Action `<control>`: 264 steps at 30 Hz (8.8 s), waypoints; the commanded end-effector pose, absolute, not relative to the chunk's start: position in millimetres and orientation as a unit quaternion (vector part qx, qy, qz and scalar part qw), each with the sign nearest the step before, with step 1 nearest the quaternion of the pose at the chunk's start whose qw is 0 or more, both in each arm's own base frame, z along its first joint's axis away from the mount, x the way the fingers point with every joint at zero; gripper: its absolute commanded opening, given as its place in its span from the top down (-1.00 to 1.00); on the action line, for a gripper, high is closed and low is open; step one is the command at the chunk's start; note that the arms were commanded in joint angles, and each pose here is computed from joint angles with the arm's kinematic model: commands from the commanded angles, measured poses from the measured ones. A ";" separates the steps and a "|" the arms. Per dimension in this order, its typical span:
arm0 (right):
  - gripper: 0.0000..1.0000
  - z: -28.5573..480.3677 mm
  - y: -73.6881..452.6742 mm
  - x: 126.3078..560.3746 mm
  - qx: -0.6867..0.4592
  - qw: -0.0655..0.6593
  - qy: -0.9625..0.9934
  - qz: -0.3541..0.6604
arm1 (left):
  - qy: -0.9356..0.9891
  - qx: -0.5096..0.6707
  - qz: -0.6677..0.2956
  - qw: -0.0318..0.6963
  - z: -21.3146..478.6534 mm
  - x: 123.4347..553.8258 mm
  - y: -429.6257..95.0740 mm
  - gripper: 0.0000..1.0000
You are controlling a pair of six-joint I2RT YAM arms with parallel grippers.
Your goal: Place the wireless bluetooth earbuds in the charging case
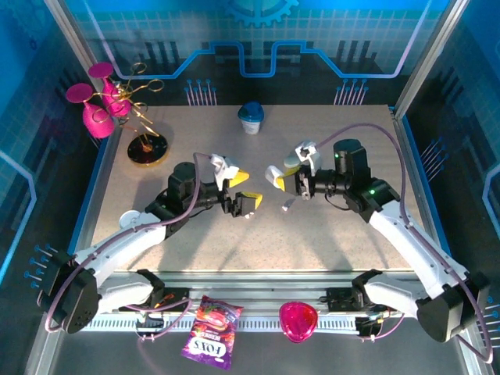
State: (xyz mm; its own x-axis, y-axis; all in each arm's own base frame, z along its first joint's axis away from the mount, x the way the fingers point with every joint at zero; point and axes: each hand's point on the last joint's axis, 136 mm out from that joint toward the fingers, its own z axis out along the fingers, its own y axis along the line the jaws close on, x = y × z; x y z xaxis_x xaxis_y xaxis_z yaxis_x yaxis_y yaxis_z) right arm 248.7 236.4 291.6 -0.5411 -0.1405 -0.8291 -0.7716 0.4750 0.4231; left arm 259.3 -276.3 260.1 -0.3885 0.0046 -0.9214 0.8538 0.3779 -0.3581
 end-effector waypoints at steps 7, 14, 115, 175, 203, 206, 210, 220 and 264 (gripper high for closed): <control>0.99 322.5 258.0 184.7 -0.422 0.348 0.689 0.475 | 0.576 0.411 -0.603 0.369 295.8 194.7 -292.8 -0.81; 0.98 321.6 267.6 176.0 -0.437 0.323 0.692 0.475 | 0.552 0.423 -0.616 0.371 301.9 185.6 -291.7 -0.18; 0.01 39.5 226.6 315.0 -0.226 0.085 0.967 0.085 | 0.432 0.512 -0.450 0.590 276.6 165.2 -281.4 0.78; 0.03 36.8 201.0 262.2 -0.177 0.053 0.976 0.112 | 0.447 0.509 -0.447 0.584 267.3 170.9 -283.6 0.72; 0.16 19.9 188.9 278.8 -0.153 0.069 0.977 0.133 | 0.449 0.510 -0.443 0.585 265.9 173.0 -284.3 0.72; 0.31 15.7 188.2 277.6 -0.150 0.063 0.978 0.129 | 0.450 0.511 -0.445 0.582 264.2 173.6 -285.3 0.72; 0.43 12.1 188.6 278.4 -0.156 0.052 0.980 0.114 | 0.448 0.511 -0.448 0.581 265.7 173.4 -286.3 0.71; 0.67 12.4 187.5 275.6 -0.160 0.031 0.983 0.088 | 0.452 0.509 -0.443 0.584 262.7 172.5 -283.7 0.72; 0.76 328.6 279.6 222.6 -0.138 0.523 0.661 0.521 | 0.485 0.326 -0.358 0.729 284.6 254.0 -330.8 0.74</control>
State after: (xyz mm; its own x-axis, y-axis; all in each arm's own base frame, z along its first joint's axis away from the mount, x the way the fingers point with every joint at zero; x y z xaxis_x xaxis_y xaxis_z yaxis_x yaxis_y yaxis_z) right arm 222.6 280.9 312.4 -0.4525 0.2837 -0.8454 -0.7169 0.4481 0.5341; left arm 251.6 -331.0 261.8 0.2101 -0.1637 -0.9639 0.8602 0.4996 0.1026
